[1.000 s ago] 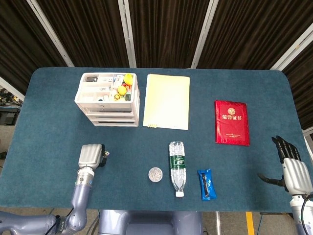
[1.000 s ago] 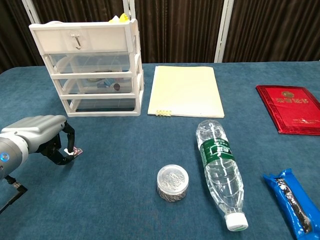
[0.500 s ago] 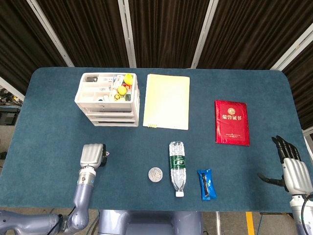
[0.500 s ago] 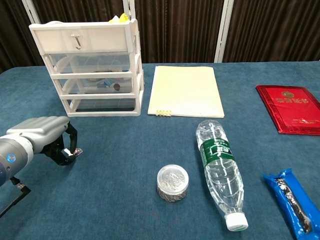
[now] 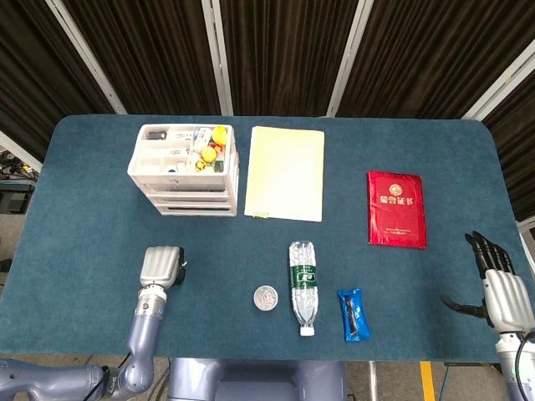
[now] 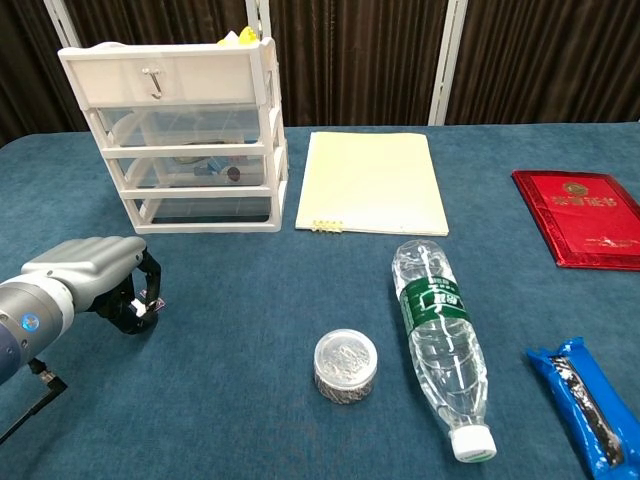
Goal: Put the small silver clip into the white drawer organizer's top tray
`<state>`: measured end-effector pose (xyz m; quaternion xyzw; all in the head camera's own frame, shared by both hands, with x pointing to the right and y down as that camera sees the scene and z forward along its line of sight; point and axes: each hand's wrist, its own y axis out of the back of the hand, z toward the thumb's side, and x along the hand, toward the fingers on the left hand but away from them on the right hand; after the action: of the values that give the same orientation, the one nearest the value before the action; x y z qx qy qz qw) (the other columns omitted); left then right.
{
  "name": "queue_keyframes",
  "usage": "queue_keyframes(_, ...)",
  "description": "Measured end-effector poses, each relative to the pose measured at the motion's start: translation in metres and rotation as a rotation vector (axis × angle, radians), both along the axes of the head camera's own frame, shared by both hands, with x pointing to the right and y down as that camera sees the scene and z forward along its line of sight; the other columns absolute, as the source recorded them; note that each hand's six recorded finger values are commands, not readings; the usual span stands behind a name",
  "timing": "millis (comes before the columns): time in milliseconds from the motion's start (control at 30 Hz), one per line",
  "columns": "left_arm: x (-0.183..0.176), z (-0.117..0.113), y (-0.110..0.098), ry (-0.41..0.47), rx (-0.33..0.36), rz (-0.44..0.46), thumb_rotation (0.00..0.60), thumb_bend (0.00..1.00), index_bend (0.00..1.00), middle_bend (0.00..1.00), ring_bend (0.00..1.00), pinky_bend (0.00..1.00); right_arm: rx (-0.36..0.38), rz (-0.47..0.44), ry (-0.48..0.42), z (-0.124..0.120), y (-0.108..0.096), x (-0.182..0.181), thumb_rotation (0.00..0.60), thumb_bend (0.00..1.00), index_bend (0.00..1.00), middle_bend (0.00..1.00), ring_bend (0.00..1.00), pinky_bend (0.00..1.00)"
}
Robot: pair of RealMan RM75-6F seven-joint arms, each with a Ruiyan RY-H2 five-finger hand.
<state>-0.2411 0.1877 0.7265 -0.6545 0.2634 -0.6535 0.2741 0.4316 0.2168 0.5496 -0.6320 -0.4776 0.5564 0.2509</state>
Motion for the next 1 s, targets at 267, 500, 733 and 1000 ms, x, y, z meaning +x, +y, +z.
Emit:
queue_keyframes(267,0.000,0.000,-0.001,0.004,0.003,0.001,0.600,0.44,0.57,1.00,1.00,0.88,0.002,0.002,0.001,0.000,0.000,0.000,0.600,0.00,0.01,0.00,0.00,0.00)
queue_keyframes(500,0.000,-0.002,-0.002,0.004,0.011,0.012,0.600,0.44,0.58,1.00,1.00,0.88,0.004,0.005,0.003,-0.001,0.000,0.001,0.600,0.00,0.01,0.00,0.00,0.00)
queue_keyframes(733,-0.002,-0.014,-0.017,-0.002,0.068,0.060,0.600,0.44,0.58,1.00,1.00,0.88,0.002,0.005,0.002,0.000,0.000,0.001,0.600,0.00,0.01,0.00,0.00,0.00)
queue_keyframes(1000,-0.008,-0.039,-0.045,0.001,0.152,0.116,0.600,0.44,0.59,1.00,1.00,0.88,0.001,0.005,0.004,0.000,0.000,0.001,0.600,0.00,0.01,0.00,0.00,0.00)
